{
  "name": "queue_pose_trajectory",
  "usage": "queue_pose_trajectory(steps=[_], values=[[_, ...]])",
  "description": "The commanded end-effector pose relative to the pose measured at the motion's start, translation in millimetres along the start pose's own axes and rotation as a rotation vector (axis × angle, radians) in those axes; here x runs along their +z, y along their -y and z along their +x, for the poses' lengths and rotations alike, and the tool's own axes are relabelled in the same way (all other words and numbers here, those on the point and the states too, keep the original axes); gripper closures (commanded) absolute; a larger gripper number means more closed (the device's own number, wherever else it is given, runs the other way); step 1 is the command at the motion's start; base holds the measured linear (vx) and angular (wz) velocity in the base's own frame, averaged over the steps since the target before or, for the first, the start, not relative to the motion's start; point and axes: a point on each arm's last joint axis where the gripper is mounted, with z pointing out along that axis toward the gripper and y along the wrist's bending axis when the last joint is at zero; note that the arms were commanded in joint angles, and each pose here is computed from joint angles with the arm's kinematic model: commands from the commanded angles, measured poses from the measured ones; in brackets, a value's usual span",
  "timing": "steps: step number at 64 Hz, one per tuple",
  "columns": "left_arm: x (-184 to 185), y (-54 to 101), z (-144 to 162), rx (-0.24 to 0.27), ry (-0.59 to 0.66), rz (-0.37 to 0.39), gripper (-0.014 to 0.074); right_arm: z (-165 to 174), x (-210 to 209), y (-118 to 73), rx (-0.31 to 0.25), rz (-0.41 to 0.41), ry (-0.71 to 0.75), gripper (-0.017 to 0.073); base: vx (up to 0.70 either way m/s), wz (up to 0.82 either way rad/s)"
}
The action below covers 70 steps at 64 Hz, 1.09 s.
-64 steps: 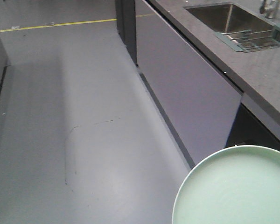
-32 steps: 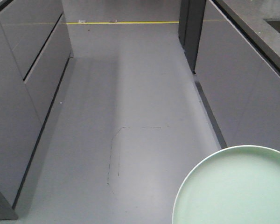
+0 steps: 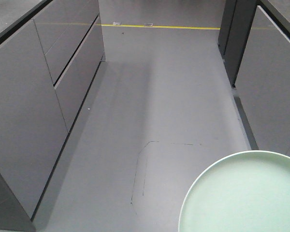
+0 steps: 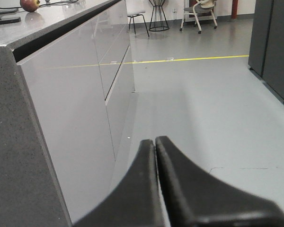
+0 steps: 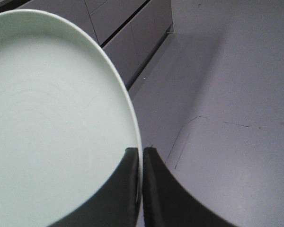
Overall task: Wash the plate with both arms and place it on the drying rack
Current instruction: 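Drive the base along the aisle holding the plate in the right gripper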
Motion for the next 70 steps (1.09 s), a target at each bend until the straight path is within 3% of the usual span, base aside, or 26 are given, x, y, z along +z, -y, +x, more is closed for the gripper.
queue_pose_trajectory(steps=[1,70], values=[[-3.7,1.3,-15.3,-0.011,0.112,0.010,0.0600,-12.6,-2.8,-1.5,0.003,-0.002,0.085,0.0561,0.23,0.12],[-3.7,1.3,-15.3,-0.011,0.112,0.010,0.0600,-12.6,-2.8,-1.5,0.003,-0.002,0.085,0.0561,0.29,0.05]])
